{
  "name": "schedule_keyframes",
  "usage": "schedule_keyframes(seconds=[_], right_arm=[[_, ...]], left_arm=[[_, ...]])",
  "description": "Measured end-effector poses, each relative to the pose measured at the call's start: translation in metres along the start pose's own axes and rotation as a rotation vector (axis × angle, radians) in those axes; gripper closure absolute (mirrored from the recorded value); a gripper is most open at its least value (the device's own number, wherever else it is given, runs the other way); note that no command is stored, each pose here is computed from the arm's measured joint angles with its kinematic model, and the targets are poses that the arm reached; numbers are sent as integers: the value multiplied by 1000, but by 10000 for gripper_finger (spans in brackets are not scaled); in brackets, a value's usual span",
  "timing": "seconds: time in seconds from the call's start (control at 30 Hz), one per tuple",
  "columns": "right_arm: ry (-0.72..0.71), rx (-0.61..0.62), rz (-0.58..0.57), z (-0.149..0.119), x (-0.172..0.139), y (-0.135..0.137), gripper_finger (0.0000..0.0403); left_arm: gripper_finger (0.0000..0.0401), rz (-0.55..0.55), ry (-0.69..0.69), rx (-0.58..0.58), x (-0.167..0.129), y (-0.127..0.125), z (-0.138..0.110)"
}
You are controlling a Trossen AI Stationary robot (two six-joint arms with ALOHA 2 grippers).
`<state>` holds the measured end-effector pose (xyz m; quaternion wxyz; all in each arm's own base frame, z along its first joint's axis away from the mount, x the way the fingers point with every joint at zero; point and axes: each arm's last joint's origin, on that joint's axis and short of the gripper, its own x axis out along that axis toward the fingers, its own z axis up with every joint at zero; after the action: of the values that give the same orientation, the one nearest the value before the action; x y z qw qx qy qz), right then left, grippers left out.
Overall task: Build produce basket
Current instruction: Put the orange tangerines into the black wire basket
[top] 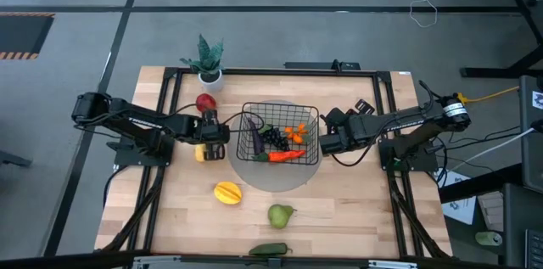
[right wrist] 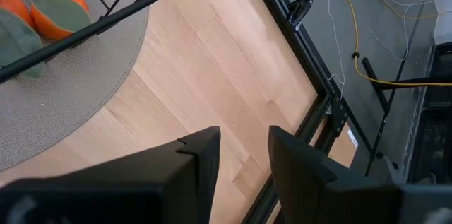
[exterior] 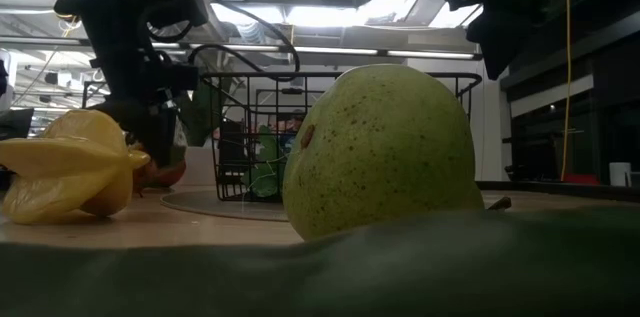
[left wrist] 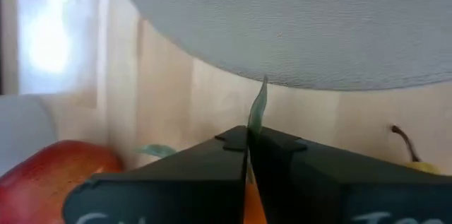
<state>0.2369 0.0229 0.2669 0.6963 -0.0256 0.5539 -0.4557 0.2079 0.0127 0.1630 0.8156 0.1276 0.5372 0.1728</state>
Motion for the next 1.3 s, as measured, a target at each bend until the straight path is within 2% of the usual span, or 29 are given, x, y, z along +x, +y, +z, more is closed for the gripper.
schedule_keyframes(seconds=[0.17, 0.4, 0.57, 0.77, 0.97, 1.13, 1.3], right_arm=[[0, 0, 0, 0, 0, 0, 282], [0, 0, 0, 0, 0, 0, 282], [0, 1, 0, 0, 0, 0, 282], [-1, 0, 0, 0, 0, 0, 282], [-1, 0, 0, 0, 0, 0, 282], [-1, 0, 0, 0, 0, 0, 282], [-4, 6, 5, 1, 0, 0, 282]], left_arm=[[400, 83, 2, 10, -18, 9, 15], [401, 287, 74, 43, -75, 33, 44], [401, 367, -59, -6, -114, 47, 73], [401, 347, -326, -61, -143, 54, 109], [401, 238, -512, -32, -152, 54, 127], [386, 122, -580, 34, -147, 47, 136], [345, 138, -564, 78, -137, 44, 143]])
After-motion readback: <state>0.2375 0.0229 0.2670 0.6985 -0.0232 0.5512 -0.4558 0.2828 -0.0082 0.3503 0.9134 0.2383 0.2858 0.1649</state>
